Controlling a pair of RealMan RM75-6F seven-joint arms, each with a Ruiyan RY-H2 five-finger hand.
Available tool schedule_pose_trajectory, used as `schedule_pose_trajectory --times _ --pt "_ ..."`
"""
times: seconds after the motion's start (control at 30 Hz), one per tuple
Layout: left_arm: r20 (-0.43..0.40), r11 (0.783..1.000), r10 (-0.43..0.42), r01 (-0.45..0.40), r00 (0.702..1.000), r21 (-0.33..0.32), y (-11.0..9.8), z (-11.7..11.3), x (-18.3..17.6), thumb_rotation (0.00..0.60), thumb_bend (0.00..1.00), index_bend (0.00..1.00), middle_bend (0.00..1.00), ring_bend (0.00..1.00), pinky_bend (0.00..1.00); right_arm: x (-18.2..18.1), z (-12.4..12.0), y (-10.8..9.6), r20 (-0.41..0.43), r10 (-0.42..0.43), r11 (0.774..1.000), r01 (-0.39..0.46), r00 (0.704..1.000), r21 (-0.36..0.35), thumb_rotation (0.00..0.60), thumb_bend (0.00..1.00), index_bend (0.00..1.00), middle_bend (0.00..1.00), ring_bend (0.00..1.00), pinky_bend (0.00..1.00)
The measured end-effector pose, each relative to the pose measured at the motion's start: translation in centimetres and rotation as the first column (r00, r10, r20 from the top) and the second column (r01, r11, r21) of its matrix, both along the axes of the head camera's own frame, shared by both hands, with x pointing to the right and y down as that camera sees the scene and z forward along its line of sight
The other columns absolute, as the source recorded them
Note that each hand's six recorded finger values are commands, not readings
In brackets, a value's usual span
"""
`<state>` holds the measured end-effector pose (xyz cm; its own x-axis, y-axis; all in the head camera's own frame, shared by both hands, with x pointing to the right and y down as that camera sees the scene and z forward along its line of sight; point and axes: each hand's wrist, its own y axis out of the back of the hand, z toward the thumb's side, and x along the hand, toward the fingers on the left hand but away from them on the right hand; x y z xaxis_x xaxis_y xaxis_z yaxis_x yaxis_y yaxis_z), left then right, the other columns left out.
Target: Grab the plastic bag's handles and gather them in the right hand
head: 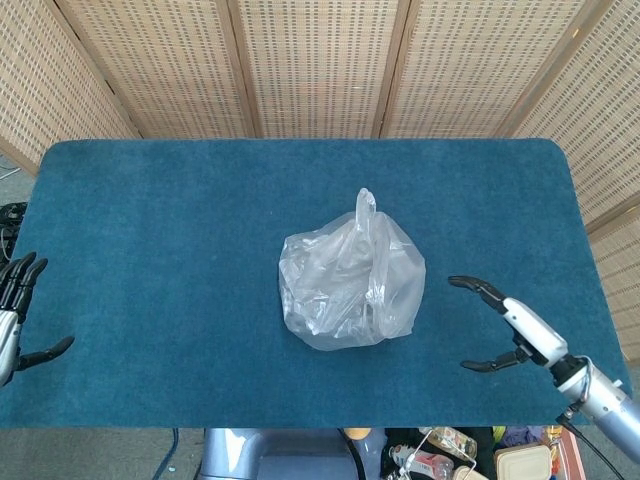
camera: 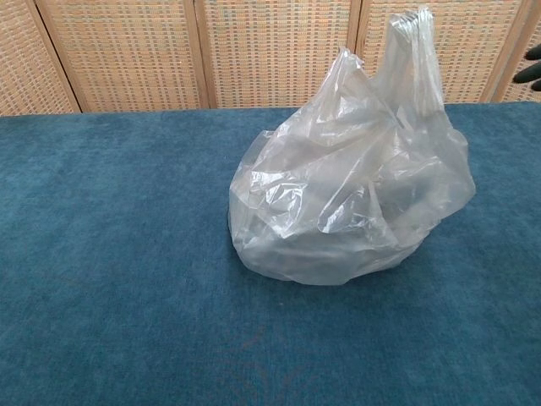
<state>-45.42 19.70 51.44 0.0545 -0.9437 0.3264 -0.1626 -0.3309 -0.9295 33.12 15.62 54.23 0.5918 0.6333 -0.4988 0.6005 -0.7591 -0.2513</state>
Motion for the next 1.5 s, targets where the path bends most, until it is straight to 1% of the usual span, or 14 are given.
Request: schedule_pose_trajectory --times 0.1,0.23,0.3,0.37,0.5,0.7,0.9,1.0,1.1,1.17,1.23,1.37,1.43,1.5 --pt "0.0 1.0 -0.006 0.006 1.0 0.001 -0.1 0.0 -0.2 0.6 0.03 0.0 0.0 0.0 0.0 -2.1 0.0 -0.8 0.052 -0.046 0.997 0.049 0.998 -0.059 0.6 0.0 0.16 0.2 0.1 0.07" --pt "0.004 1.0 -0.012 0.012 1.0 0.002 -0.3 0.0 -0.4 0.6 0.04 0.0 0.0 0.0 0.0 -4.2 0.7 -1.3 0.07 -0.086 0.988 0.094 0.994 -0.124 0.6 0.0 0.16 0.21 0.11 0.1" --pt "0.004 1.0 -0.014 0.014 1.0 0.005 -0.3 0.0 -0.4 0.6 0.03 0.0 0.0 0.0 0.0 -5.2 0.9 -1.5 0.086 -0.09 0.982 0.102 0.992 -0.156 0.6 0.0 0.17 0.22 0.12 0.13" --pt "0.004 1.0 -0.014 0.014 1.0 0.006 -0.3 0.0 -0.4 0.6 0.03 0.0 0.0 0.0 0.0 -6.2 1.1 -1.7 0.109 -0.085 0.976 0.104 0.99 -0.191 0.6 0.0 0.19 0.23 0.13 0.14" --pt "0.005 1.0 -0.016 0.016 1.0 0.005 -0.3 0.0 -0.4 0.6 0.04 0.0 0.0 0.0 0.0 -7.7 1.4 -2.2 0.157 -0.058 0.965 0.096 0.986 -0.246 0.6 0.0 0.24 0.3 0.19 0.16" --pt "0.008 1.0 -0.02 0.02 1.0 0.002 -0.4 0.2 -0.5 0.6 0.03 0.0 0.0 0.0 0.0 -9.5 1.4 -3.3 0.24 0.017 0.946 0.062 0.971 -0.318 0.6 0.02 0.25 0.31 0.2 0.16" --pt "0.013 1.0 -0.023 0.023 1.0 0.001 -0.5 0.3 -0.5 0.6 0.03 0.0 0.0 0.0 0.0 -11.1 1.0 -4.5 0.326 0.105 0.919 0.033 0.939 -0.392 0.6 0.01 0.26 0.31 0.2 0.2" --pt "0.014 1.0 -0.026 0.026 1.0 -0.002 -0.5 0.4 -0.6 0.6 0.04 0.0 0.0 0.0 0.0 -11.6 1.0 -4.9 0.361 0.157 0.899 0.018 0.919 -0.437 0.6 0.0 0.27 0.31 0.21 0.22" --pt "0.015 1.0 -0.03 0.03 0.999 -0.004 -0.5 0.4 -0.6 0.6 0.03 0.0 0.0 0.0 0.0 -12.0 0.8 -5.2 0.395 0.212 0.871 0.01 0.894 -0.492 0.6 0.0 0.28 0.32 0.22 0.23" --pt "0.015 0.999 -0.032 0.032 0.999 -0.006 -0.5 0.5 -0.7 0.6 0.03 0.0 0.0 0.0 0.0 -12.4 0.7 -5.4 0.409 0.243 0.846 0.014 0.879 -0.532 0.6 0.0 0.29 0.32 0.23 0.23" --pt "0.014 0.999 -0.032 0.033 0.999 -0.006 -0.5 0.5 -0.7 0.6 0.04 0.0 0.0 0.0 0.0 -12.8 0.7 -5.4 0.414 0.26 0.822 0.025 0.872 -0.569 0.6 0.0 0.29 0.32 0.23 0.23" --pt "0.017 0.999 -0.036 0.036 0.999 -0.008 -0.6 0.5 -0.7 0.6 0.05 0.0 0.0 0.0 0.0 -13.7 0.9 -5.1 0.399 0.253 0.777 0.061 0.881 -0.626 0.6 0.0 0.3 0.32 0.22 0.23" --pt "0.016 0.999 -0.037 0.037 0.999 -0.011 -0.6 0.5 -0.7 0.6 0.05 0.0 0.0 0.0 0.0 -14.2 1.2 -5.0 0.384 0.233 0.762 0.078 0.894 -0.643 0.6 0.0 0.3 0.32 0.21 0.23" --pt "0.016 0.999 -0.035 0.035 0.999 -0.01 -0.6 0.5 -0.7 0.6 0.04 0.0 0.0 0.0 0.0 -14.6 1.6 -4.9 0.372 0.221 0.754 0.084 0.902 -0.652 0.6 0.0 0.3 0.32 0.21 0.23"
